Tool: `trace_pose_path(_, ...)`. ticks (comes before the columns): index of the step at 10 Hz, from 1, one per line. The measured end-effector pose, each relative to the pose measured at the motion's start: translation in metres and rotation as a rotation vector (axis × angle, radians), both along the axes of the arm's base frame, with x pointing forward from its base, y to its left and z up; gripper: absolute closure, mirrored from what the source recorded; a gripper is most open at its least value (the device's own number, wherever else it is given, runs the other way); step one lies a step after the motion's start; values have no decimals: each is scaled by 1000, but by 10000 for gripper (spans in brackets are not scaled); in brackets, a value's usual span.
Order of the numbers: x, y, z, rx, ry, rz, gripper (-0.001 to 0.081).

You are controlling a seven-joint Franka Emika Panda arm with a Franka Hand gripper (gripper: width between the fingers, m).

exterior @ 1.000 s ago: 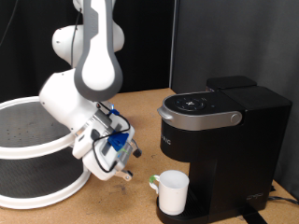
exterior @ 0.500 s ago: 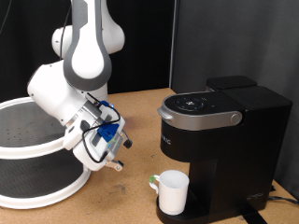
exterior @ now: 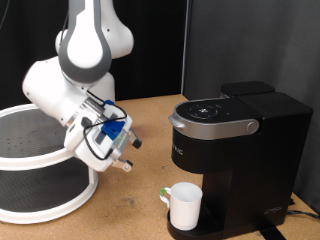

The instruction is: Make a cup of coffee with the keurig machine

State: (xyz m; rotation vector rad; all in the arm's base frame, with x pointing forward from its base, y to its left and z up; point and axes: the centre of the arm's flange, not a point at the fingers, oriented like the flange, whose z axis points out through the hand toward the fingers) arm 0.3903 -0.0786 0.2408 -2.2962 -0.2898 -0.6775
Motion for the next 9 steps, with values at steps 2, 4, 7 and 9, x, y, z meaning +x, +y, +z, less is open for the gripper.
trace_pose_path(2,1,-8,25,26,-27,-5,3)
trace_pose_path(4,1,-14,51,45,-47,-10,3)
trace_pose_path(7,0,-20,90,71,-80,-5,3)
trace_pose_path(9,-3,-22,115,91,-96,4,3)
